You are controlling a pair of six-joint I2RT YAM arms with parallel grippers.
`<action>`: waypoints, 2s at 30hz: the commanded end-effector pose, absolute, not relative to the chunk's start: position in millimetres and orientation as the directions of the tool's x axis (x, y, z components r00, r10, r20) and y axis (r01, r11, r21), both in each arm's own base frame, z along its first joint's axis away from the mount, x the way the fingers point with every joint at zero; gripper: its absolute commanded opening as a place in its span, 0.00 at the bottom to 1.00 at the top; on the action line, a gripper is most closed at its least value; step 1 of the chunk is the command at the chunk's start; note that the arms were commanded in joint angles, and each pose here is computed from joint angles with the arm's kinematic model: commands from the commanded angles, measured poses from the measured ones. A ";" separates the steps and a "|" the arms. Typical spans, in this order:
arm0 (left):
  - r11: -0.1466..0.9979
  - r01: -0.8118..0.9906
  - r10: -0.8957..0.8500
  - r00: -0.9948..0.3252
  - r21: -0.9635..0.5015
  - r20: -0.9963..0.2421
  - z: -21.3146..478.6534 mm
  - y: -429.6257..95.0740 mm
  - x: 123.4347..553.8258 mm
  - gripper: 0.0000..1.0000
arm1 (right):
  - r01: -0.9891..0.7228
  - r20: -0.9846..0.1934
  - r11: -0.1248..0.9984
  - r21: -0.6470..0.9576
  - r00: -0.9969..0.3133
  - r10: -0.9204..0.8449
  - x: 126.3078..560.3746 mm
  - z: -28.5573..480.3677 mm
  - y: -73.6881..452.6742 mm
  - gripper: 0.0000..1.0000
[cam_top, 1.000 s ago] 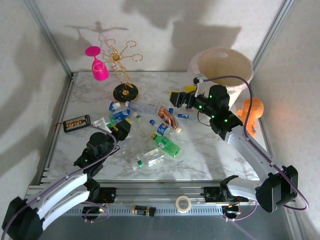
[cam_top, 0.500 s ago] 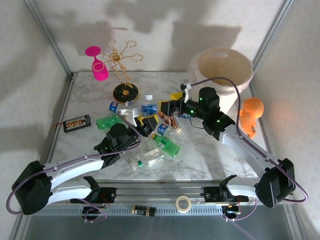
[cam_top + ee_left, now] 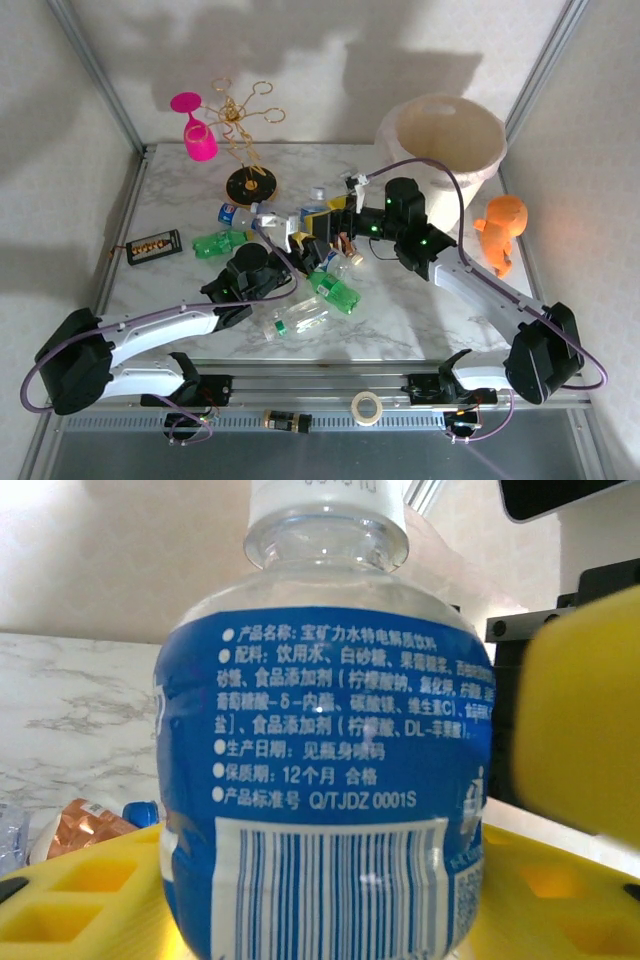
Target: Put the plastic bottles in the bin
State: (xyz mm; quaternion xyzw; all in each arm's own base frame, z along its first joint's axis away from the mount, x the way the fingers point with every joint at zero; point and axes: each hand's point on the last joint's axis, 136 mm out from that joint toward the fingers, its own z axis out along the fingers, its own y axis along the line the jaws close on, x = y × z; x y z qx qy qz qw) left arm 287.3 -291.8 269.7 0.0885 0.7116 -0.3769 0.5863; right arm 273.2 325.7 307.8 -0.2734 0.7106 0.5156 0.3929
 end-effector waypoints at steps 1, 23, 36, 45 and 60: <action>0.683 0.604 -0.333 -0.244 -0.411 -0.911 291.9 -299.3 287.3 0.49 | -0.801 -0.835 0.282 0.529 -0.551 0.000 266.2 301.2 333.4 0.84; 0.702 0.571 -0.348 -0.247 -0.426 -0.904 283.2 -293.5 285.2 1.00 | -0.725 -0.842 0.491 0.482 -0.539 0.030 299.4 291.5 313.3 0.37; 0.812 0.229 -0.527 -0.105 -0.536 -0.843 270.8 -198.0 297.3 1.00 | -0.623 -0.909 0.691 0.366 -0.397 0.124 350.0 352.6 250.8 0.35; 0.780 0.010 -0.613 -0.189 -0.626 -0.767 220.1 -157.3 323.7 1.00 | -0.589 -0.965 0.767 0.254 -0.212 0.158 364.4 432.1 216.0 0.34; 0.762 -0.078 -0.637 -0.267 -0.643 -0.723 184.6 -142.5 330.4 0.99 | -0.299 -0.972 0.935 0.191 0.074 0.222 404.8 524.0 107.6 0.32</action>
